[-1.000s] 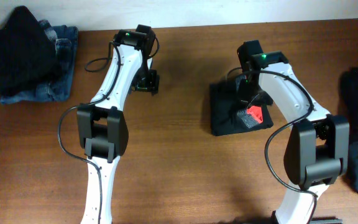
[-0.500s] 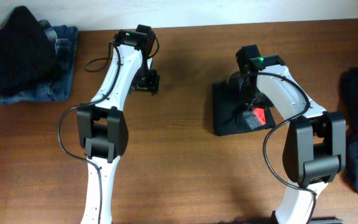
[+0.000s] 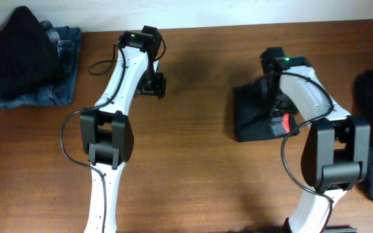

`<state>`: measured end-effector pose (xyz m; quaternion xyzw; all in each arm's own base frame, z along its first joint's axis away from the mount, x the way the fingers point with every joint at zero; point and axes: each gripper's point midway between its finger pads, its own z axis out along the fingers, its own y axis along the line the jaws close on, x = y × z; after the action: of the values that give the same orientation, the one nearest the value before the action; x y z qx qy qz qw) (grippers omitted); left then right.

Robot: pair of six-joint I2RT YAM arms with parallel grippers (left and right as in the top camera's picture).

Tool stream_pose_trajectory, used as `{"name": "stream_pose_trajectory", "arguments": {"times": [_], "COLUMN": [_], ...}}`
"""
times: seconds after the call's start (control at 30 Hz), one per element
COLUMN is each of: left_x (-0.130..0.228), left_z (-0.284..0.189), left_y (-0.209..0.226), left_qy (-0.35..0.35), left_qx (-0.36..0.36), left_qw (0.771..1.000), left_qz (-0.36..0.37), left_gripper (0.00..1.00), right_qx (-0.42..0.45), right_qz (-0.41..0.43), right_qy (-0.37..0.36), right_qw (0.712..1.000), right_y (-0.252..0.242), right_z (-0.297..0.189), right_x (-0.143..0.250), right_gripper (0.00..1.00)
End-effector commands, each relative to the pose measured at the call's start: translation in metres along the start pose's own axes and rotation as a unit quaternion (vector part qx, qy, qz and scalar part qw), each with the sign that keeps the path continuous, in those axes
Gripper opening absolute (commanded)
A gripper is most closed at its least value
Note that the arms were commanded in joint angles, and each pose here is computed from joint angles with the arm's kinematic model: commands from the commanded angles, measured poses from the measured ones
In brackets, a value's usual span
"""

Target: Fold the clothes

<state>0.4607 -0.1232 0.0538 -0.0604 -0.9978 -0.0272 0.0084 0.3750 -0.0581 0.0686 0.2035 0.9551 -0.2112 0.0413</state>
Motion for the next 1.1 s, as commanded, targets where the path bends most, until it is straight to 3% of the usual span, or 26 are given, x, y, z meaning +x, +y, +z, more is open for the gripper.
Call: {"name": "stream_pose_trajectory", "arguments": {"times": [0.0,0.07,0.1,0.17,0.23,0.63,0.8,0.87,0.93,1.07], "left_x": [0.001,0.001,0.001,0.001,0.001,0.000,-0.002,-0.004,-0.005,-0.004], "left_z": [-0.006,-0.006,-0.006,-0.006,-0.006,-0.006,-0.006,-0.006,-0.006,-0.006], "left_y": [-0.002,-0.002,-0.002,-0.002,-0.002,-0.002,-0.002,-0.002,-0.003,-0.003], "left_qy": [-0.005,-0.005,-0.005,-0.005,-0.005,-0.006,-0.011,-0.015,-0.016,-0.015], "left_qx": [0.003,0.003,0.003,0.003,0.003,0.003,0.004,0.005,0.005,0.005], "left_qw": [1.000,1.000,1.000,1.000,1.000,1.000,1.000,1.000,1.000,1.000], "left_qz": [-0.002,-0.002,-0.002,-0.002,-0.002,-0.002,-0.002,-0.002,-0.002,-0.002], "left_gripper": [0.76,0.76,0.76,0.76,0.76,0.76,0.76,0.76,0.76,0.76], "right_qx": [0.020,0.021,0.022,0.027,0.034,0.013,-0.112,-0.189,-0.238,-0.228], "right_qz": [0.009,0.012,0.012,0.012,0.011,0.029,-0.039,-0.086,-0.128,-0.165], "right_qy": [0.018,0.019,0.019,0.016,0.014,-0.018,0.006,0.026,0.046,0.078], "right_qw": [1.000,1.000,1.000,0.999,0.999,0.999,0.993,0.978,0.962,0.956], "right_y": [-0.017,-0.019,-0.019,-0.021,-0.024,-0.053,-0.030,-0.007,0.010,0.022], "right_z": [0.012,0.014,0.014,0.013,0.011,-0.082,-0.124,-0.137,-0.145,-0.138], "right_x": [0.003,0.002,0.002,0.001,-0.001,-0.036,-0.026,-0.014,0.000,0.023], "right_gripper": [0.37,0.49,0.58,0.87,1.00,1.00,0.93,0.87,0.67,0.43]}}
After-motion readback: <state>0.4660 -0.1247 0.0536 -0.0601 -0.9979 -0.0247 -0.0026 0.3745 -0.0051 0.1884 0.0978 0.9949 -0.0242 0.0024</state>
